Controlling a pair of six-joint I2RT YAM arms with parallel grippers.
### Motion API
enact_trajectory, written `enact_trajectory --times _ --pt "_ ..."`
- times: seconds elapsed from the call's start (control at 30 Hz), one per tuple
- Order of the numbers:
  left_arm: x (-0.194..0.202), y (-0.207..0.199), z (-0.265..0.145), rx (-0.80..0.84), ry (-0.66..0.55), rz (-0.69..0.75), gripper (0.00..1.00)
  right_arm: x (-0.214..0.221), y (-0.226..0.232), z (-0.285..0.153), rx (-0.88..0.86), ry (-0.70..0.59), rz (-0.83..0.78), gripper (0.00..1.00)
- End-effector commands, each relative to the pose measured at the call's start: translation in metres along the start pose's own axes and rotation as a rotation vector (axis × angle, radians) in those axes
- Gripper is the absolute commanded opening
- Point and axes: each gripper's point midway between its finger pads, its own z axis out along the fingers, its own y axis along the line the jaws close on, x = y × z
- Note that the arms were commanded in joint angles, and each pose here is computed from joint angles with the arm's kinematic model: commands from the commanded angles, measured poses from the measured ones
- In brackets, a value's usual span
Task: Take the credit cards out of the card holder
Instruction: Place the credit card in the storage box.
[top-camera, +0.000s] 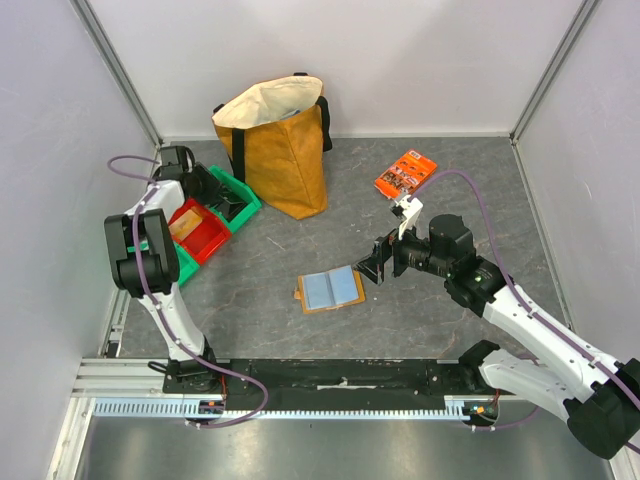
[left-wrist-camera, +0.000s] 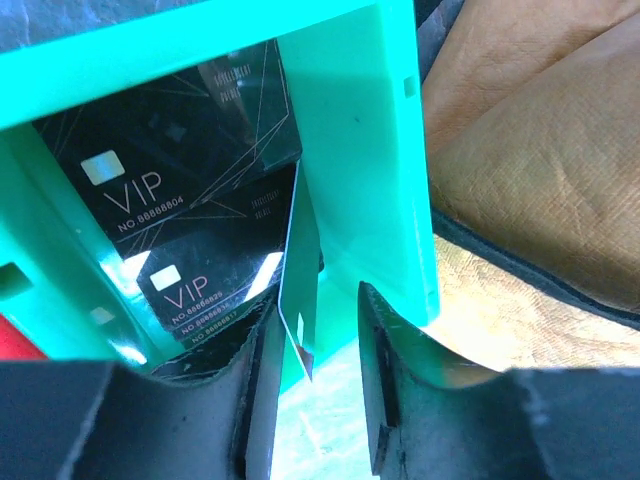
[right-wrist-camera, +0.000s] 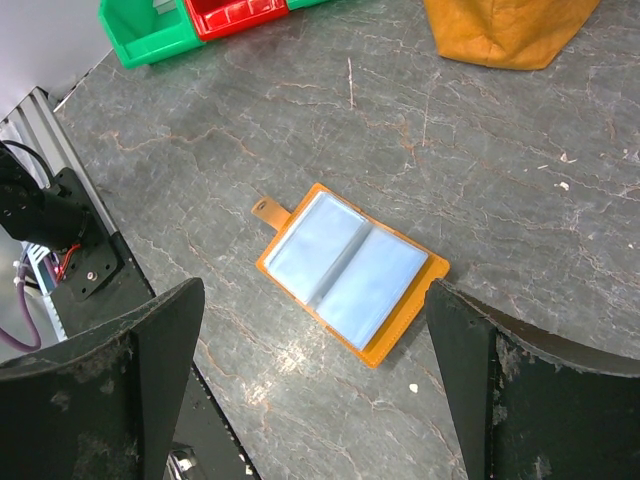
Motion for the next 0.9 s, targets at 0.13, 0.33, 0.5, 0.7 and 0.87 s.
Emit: enact_trajectory --times 0.13,0.33,0.5,0.7,0.87 --pt "-0.039 -0.026 -0.047 -0.008 -0.126 0.17 0.59 -0.009 -0.005 -0.005 0.04 -0.023 -0.024 0.98" --pt "-0.048 -0.042 -0.087 0.0 -0.198 0.247 0.69 -0.009 -0.007 -0.008 0.059 -0.015 -0.016 0.98" --pt "-0.018 -0.073 -0.129 0.096 -0.214 0.327 0.69 -0.004 -0.009 -0.002 0.068 0.01 0.018 0.98" --pt "0.084 -0.098 -0.164 0.257 -0.139 0.472 0.69 0.013 -0.003 0.019 0.115 0.071 0.0 0.98" --pt "0.181 -0.077 -0.169 0.329 0.013 0.547 0.7 0.034 0.004 0.042 0.163 0.148 -0.019 0.95"
